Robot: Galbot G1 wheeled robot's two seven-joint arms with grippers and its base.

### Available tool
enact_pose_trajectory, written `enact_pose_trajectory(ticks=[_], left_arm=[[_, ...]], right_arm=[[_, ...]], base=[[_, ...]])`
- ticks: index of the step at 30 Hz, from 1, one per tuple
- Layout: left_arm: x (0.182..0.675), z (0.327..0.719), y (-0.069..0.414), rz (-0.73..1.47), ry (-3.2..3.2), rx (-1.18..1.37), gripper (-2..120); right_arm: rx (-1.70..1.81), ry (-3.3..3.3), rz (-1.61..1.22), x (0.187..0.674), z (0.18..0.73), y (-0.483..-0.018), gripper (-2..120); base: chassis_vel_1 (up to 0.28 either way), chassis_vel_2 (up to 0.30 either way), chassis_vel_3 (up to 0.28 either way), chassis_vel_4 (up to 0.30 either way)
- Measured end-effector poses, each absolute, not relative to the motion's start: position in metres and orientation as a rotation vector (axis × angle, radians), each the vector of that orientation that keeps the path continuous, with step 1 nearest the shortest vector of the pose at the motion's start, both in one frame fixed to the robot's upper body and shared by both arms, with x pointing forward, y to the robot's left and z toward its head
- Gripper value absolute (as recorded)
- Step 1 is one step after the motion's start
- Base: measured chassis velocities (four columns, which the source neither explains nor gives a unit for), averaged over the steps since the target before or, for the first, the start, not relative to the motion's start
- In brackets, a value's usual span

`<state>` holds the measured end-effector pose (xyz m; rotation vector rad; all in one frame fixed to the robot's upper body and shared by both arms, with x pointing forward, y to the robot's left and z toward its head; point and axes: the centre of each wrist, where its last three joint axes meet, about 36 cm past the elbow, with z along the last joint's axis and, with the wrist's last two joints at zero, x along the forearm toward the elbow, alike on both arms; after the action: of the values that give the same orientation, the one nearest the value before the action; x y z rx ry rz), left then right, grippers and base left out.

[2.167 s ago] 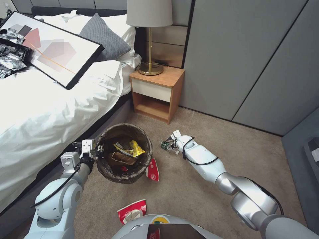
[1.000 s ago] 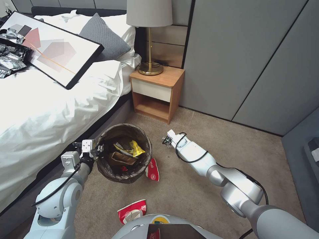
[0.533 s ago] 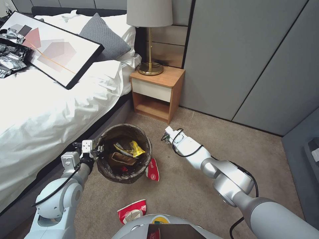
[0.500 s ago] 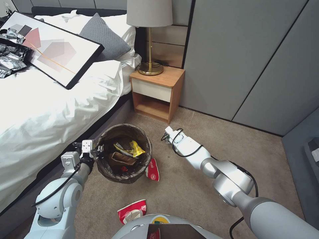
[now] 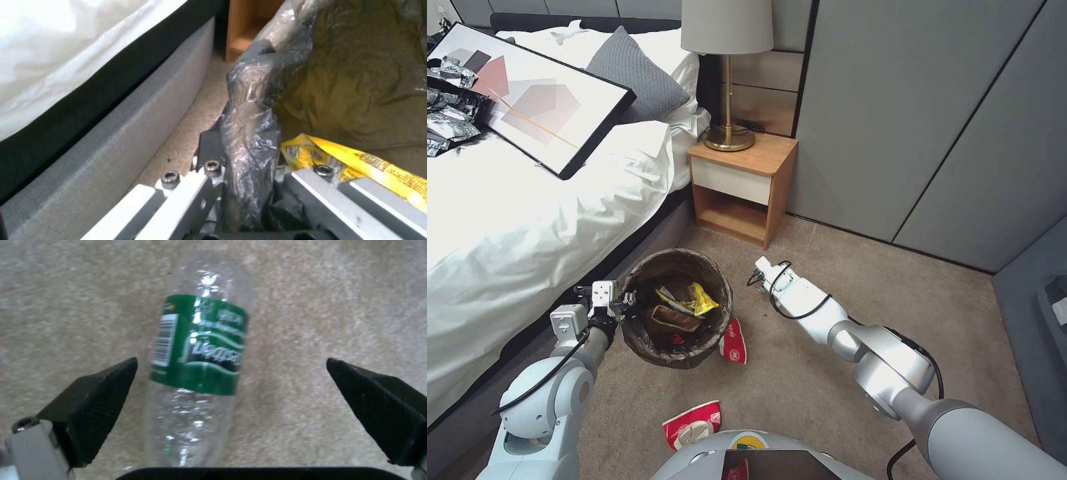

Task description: Pick up the trash bin, then pick up the garbage from the floor and place it into the trash bin.

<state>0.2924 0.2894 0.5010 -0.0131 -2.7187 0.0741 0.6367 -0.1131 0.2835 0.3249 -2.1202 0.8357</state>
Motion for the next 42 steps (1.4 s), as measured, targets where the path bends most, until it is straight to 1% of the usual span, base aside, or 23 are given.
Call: enact_pose_trajectory(ticks=[5, 15, 39, 42], left_arm=[[0.293, 0.500, 0.290, 0.074, -2.716, -0.013, 0], [0.293, 0.500, 0.290, 0.070, -2.717, -0.014, 0], [0.293, 0.502, 0.290, 0.063, -2.720, -0.017, 0], [0.294, 0.501, 0.290, 0.067, -2.720, -0.016, 0]], right_arm=[[0.351, -2.147, 0.798, 0.634, 0.284, -0.103, 100], [0.374, -2.173, 0.723, 0.631, 0.277, -0.100, 100], [0.311, -2.156, 0.631, 0.622, 0.257, -0.127, 100], [0.310, -2.157, 0.622, 0.622, 0.258, -0.126, 97]], base=[[0.000, 0.000, 0.000, 0.000], [0.000, 0.000, 0.000, 0.000], [0.000, 0.000, 0.000, 0.000], [0.000, 0.000, 0.000, 0.000]])
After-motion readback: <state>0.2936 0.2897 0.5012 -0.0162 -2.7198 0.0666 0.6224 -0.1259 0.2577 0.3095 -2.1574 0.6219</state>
